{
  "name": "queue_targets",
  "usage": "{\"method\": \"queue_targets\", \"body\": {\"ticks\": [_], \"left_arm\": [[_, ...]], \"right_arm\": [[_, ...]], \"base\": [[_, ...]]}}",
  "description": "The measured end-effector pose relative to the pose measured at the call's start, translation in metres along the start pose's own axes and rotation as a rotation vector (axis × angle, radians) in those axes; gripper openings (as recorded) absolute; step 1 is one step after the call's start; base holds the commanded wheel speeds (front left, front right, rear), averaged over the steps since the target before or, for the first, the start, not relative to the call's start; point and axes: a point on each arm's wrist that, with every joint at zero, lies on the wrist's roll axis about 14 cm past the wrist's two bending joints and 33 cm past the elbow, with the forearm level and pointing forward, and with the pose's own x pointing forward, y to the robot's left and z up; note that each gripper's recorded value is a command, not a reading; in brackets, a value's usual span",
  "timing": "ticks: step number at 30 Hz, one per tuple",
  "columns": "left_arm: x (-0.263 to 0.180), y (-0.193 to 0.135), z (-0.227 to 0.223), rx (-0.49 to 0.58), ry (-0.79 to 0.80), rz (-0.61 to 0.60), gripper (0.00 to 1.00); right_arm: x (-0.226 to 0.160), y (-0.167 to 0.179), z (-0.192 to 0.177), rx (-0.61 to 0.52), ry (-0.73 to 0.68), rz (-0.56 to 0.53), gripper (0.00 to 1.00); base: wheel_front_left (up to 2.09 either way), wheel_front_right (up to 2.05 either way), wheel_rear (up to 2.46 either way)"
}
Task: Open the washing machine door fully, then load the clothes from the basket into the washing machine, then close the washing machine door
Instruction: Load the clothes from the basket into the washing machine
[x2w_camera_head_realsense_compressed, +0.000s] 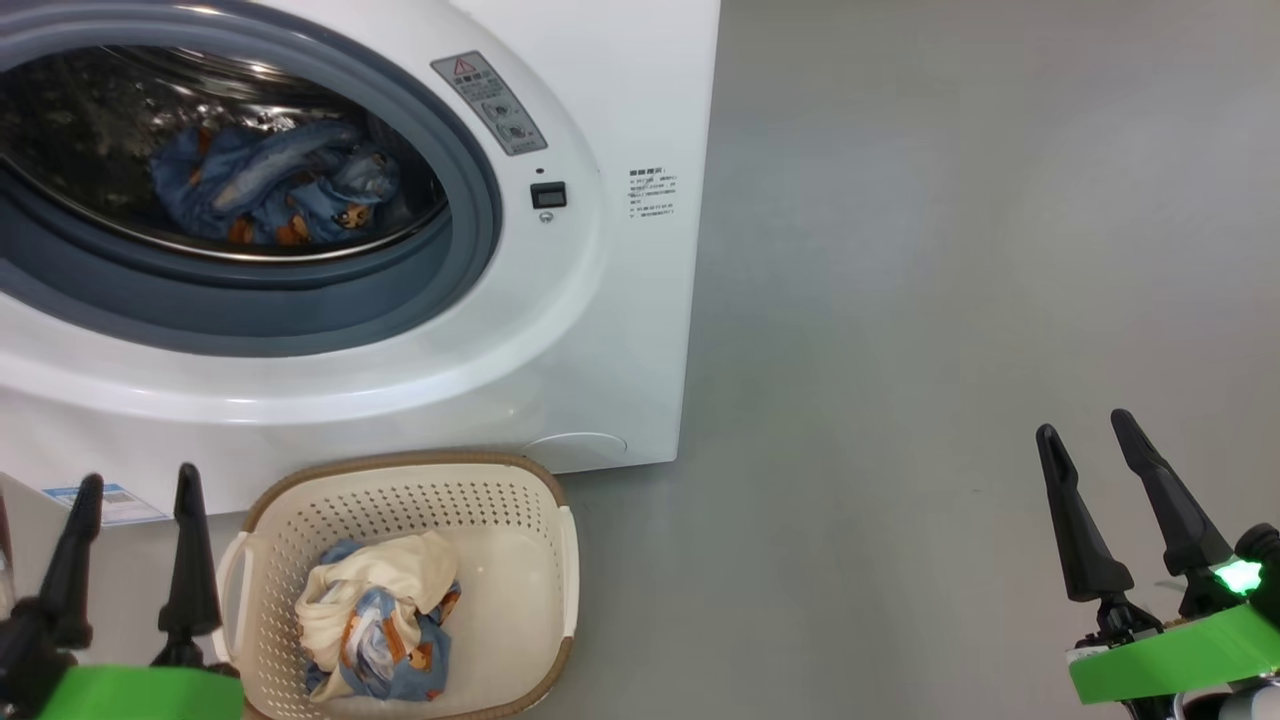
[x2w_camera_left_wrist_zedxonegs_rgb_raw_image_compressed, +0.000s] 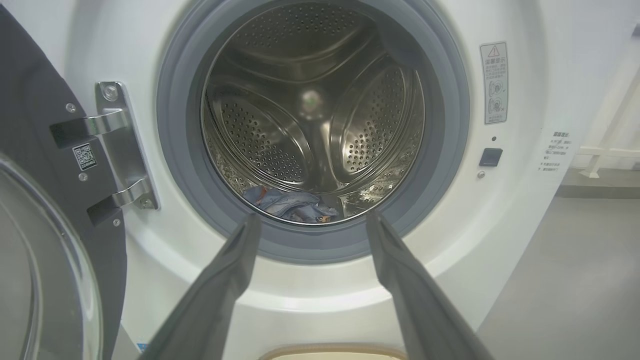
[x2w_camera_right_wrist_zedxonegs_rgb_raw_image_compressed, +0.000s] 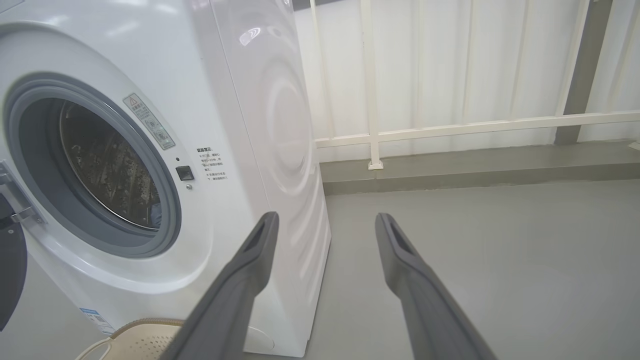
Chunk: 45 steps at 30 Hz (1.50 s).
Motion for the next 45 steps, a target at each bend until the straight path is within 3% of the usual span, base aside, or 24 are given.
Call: {"method": "queue_targets", "body": {"ticks": [19,45], "left_arm": [[-0.030,-0.002,-0.001,-0.020,0.000,0.012,1.00],[-0.026,-0.001,-0.009,-0.028,0.018,0.019,1.00]], "right_arm": [[-0.010,-0.005,0.000,0.016,-0.001,-0.035,1.00],[-0.008,-0.006,-0.011,0.029,0.026,-0.043,1.00]], "base": [[0.00,0.00,0.00],[0.00,0.00,0.00]]}}
